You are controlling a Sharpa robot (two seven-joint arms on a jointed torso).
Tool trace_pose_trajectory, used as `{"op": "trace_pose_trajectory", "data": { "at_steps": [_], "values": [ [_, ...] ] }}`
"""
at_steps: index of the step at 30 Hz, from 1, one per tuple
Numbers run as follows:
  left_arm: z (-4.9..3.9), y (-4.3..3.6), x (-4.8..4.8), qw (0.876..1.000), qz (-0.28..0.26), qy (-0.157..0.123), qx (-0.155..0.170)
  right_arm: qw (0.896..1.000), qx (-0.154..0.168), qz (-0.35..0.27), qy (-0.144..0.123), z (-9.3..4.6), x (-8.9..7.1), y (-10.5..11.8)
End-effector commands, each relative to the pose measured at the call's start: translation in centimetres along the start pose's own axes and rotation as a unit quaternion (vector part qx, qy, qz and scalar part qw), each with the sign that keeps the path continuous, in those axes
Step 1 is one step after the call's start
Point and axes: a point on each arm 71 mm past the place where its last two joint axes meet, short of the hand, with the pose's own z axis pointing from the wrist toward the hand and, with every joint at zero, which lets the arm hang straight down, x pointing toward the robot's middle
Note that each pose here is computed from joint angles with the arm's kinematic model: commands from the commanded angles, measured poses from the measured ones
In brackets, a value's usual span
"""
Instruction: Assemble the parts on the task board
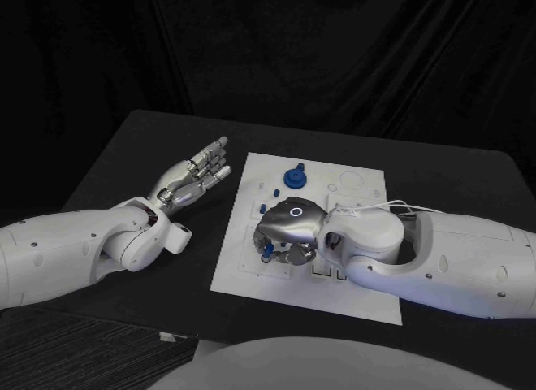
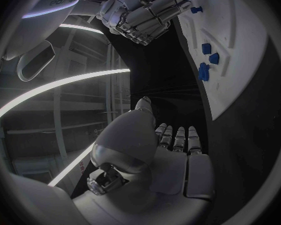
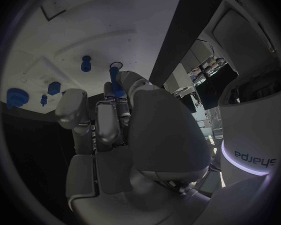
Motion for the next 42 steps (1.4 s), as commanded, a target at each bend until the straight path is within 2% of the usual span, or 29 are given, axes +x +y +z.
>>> {"op": "trace_pose_trajectory", "data": {
  "at_steps": [1, 22, 35, 42],
  "values": [
    [0.02, -0.40, 0.19, 1.000, -0.006, 0.007, 0.028, 1.000, -0.003, -0.007, 0.008, 0.1, 0.3, 0.2],
    [0.01, -0.26, 0.22, 0.999, -0.014, 0.018, 0.023, 1.000, 0.006, 0.003, 0.026, 0.5, 1.7, 0.3],
    [0.13, -0.13, 0.41, 0.999, -0.020, 0.025, 0.018, 0.999, 0.007, 0.003, 0.031, 0.7, 1.9, 0.4],
    [0.14, -0.09, 0.43, 0.999, -0.020, 0.026, 0.017, 0.998, 0.017, 0.000, 0.059, 0.6, 2.4, 0.2]
  ]
}}
